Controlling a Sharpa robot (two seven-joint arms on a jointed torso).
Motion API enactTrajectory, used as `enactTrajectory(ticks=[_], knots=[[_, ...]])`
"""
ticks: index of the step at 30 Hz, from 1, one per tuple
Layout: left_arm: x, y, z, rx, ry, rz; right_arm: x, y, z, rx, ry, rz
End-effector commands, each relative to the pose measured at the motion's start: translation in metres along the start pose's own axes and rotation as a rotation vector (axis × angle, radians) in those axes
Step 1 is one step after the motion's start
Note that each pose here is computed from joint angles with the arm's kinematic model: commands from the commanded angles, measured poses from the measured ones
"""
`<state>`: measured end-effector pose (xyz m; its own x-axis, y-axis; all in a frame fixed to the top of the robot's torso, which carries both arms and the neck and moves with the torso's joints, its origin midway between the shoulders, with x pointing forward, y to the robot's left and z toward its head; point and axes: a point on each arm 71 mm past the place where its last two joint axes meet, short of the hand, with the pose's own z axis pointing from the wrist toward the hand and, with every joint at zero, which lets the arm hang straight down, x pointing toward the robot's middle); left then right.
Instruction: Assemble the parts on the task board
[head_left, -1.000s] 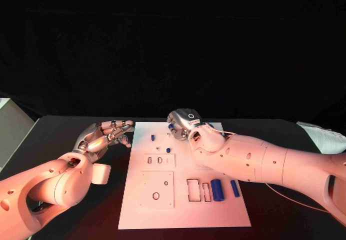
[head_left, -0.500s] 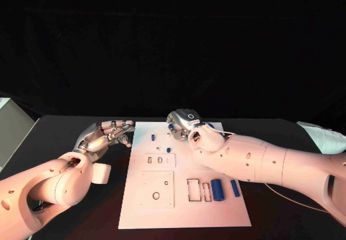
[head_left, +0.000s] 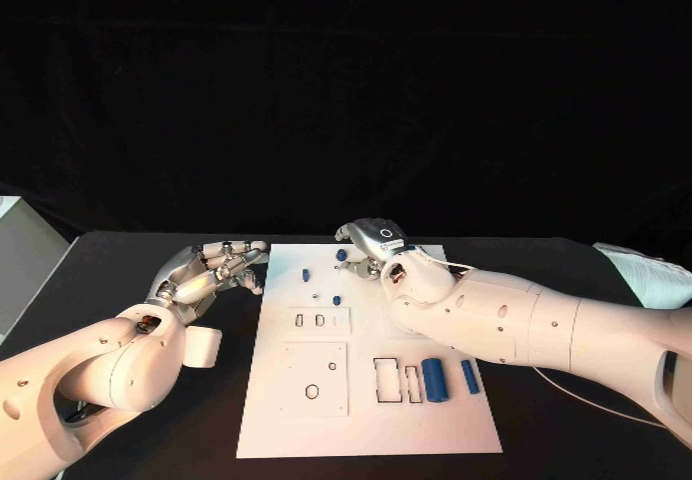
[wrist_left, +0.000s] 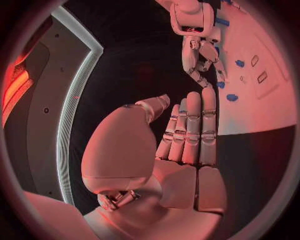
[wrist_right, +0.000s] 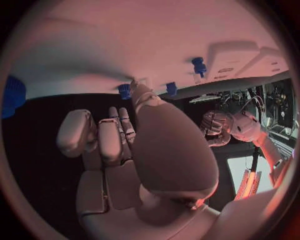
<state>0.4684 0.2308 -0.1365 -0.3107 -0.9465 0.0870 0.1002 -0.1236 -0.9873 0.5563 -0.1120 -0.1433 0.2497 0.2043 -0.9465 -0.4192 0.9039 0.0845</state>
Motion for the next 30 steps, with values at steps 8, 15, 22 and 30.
enactTrajectory(ticks=[8,15,22,30], knots=[[-0.0005,0.0004,0.0012,0.005,0.012,0.0,-0.01,-0.003,-0.012,-0.022,-0.011,0.056],[-0.0044,0.002,0.0025,0.003,0.004,0.003,-0.03,-0.031,-0.023,0.018,0.008,0.171],[-0.0098,0.0036,0.0032,0.001,-0.008,0.008,-0.045,-0.063,-0.032,0.029,0.087,0.199],[-0.0106,0.0055,0.0037,-0.002,-0.007,0.007,-0.043,-0.098,-0.034,0.157,0.229,0.216]])
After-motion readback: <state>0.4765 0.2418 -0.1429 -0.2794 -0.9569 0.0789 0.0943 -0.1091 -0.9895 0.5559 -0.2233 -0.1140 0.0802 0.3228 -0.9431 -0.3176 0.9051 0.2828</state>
